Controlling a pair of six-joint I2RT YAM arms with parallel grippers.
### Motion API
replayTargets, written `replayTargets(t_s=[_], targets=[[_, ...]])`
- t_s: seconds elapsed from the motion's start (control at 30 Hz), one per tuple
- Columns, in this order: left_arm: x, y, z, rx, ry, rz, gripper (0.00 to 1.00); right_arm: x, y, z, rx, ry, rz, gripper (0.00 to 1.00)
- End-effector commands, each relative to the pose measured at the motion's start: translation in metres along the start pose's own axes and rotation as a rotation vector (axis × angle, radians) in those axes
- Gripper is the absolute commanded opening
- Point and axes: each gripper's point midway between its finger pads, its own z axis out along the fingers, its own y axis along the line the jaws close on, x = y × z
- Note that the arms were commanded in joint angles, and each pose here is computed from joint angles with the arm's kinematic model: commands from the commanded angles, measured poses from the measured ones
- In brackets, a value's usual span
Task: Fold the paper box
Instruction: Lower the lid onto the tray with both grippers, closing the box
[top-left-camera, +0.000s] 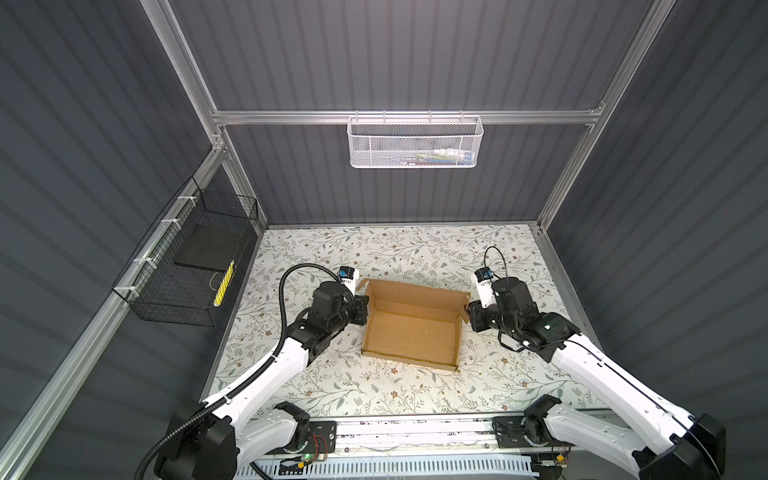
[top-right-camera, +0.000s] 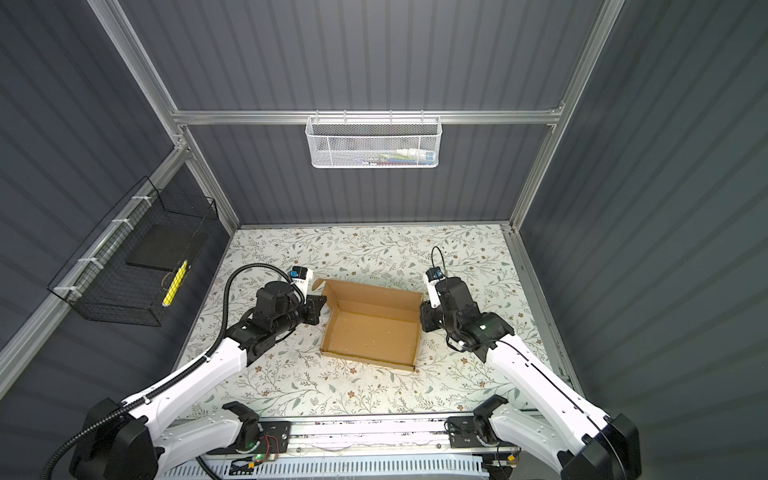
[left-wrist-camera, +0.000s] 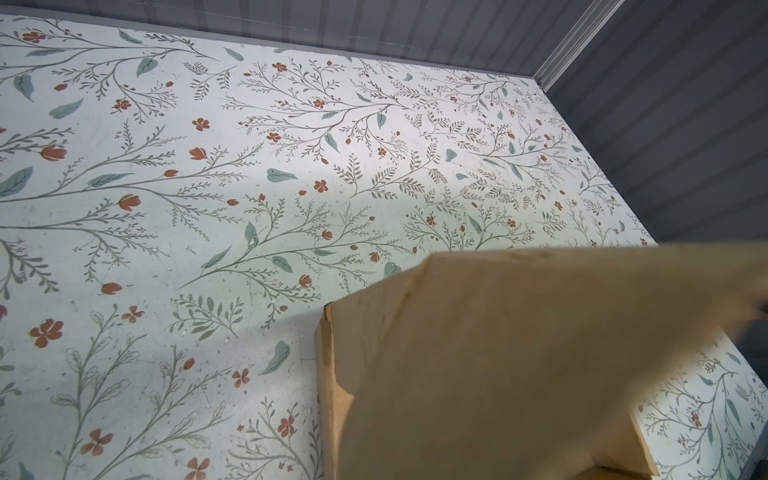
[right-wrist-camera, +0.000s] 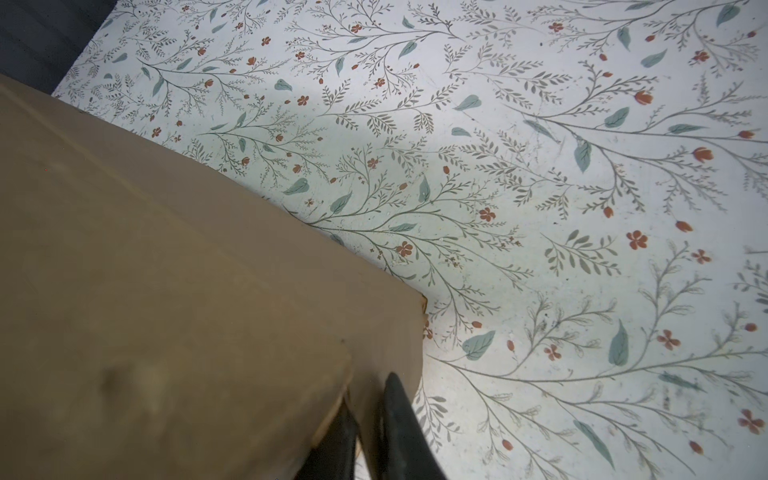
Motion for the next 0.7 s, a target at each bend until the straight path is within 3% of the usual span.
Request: replayTargets(t_s=[0.0, 0.23, 0.67], targets=[[0.006, -0.001, -0.004, -0.004, 0.027, -0.003, 0.00, -0.002, 0.002, 0.005, 0.012, -0.030, 0.040, 0.14], [0.007, -0.002, -0.007, 0.000, 0.020, -0.014, 0.00, -0.004, 0.010, 0.014, 0.056, -0.066, 0.098, 0.14], [0.016, -0.002, -0.010, 0.007, 0.035, -0.019, 0.00, 0.017, 0.017, 0.018, 0.115, -0.072, 0.099, 0.13]])
